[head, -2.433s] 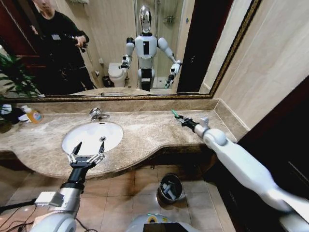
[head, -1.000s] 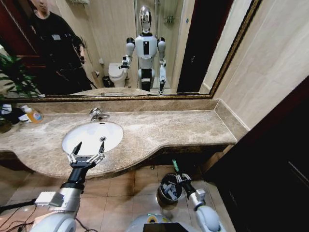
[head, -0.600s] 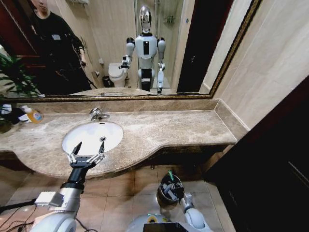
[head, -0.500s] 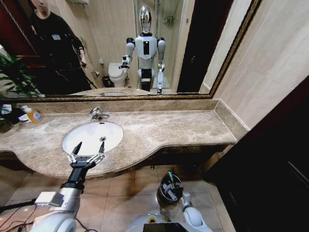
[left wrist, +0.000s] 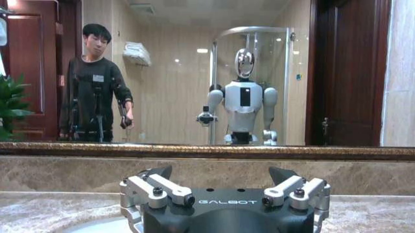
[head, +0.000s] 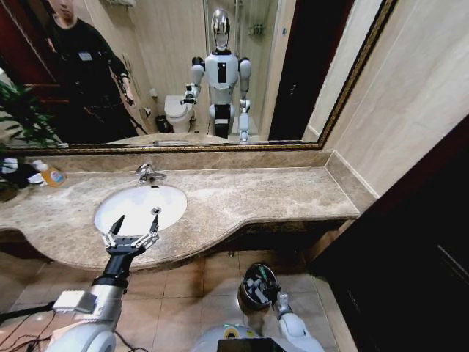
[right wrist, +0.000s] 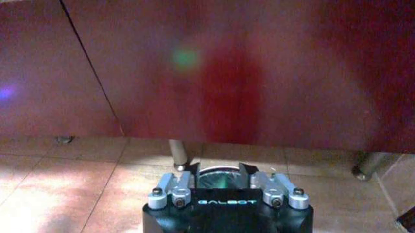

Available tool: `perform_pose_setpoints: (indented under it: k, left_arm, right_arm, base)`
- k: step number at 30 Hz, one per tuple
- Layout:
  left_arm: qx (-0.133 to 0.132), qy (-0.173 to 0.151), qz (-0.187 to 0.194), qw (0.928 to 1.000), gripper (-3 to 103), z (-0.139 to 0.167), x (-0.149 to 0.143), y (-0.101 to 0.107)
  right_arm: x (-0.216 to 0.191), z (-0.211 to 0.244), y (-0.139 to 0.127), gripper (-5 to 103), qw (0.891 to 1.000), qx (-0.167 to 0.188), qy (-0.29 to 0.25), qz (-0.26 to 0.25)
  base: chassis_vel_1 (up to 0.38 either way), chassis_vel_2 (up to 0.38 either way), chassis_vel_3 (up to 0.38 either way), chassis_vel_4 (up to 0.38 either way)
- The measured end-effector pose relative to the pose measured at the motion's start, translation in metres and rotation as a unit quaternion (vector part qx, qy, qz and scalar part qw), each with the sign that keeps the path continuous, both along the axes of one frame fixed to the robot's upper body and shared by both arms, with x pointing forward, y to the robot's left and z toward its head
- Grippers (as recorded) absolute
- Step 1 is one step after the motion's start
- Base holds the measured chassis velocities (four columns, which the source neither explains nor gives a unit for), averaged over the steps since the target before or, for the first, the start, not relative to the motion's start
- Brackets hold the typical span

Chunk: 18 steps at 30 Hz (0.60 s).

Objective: Pick up the trash from the sink and place it in the trash bin.

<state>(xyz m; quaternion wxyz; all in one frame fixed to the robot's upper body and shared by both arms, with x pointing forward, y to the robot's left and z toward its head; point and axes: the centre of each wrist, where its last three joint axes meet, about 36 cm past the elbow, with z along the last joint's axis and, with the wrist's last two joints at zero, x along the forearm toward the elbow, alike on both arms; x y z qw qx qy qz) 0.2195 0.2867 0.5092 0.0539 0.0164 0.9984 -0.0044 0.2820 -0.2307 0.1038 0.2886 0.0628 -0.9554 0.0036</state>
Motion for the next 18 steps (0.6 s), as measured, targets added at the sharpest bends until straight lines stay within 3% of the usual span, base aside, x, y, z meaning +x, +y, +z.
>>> perform_pose_setpoints:
  k: [3, 8, 15, 18]
  left_arm:
    - [0.000, 0.000, 0.000, 1.0000, 100, 0.000, 0.000, 0.000]
    - [0.000, 0.000, 0.000, 1.0000, 100, 0.000, 0.000, 0.000]
    - [0.000, 0.000, 0.000, 1.0000, 100, 0.000, 0.000, 0.000]
    - [0.000, 0.000, 0.000, 1.0000, 100, 0.000, 0.000, 0.000]
  right_arm:
    - [-0.002, 0.001, -0.002, 55, 1.000, -0.002, -0.001, -0.003]
    - [-0.004, 0.003, -0.004, 65, 1.000, -0.003, -0.003, -0.004]
    - [-0.007, 0.010, -0.002, 97, 1.000, 0.002, -0.010, -0.005]
    - [-0.007, 0.012, -0.001, 99, 1.000, 0.004, -0.012, -0.006]
  base:
    - [0.000, 0.000, 0.000, 0.000]
    - [0.000, 0.000, 0.000, 0.000]
    - [0.000, 0.000, 0.000, 0.000]
    - [0.000, 0.000, 0.000, 0.000]
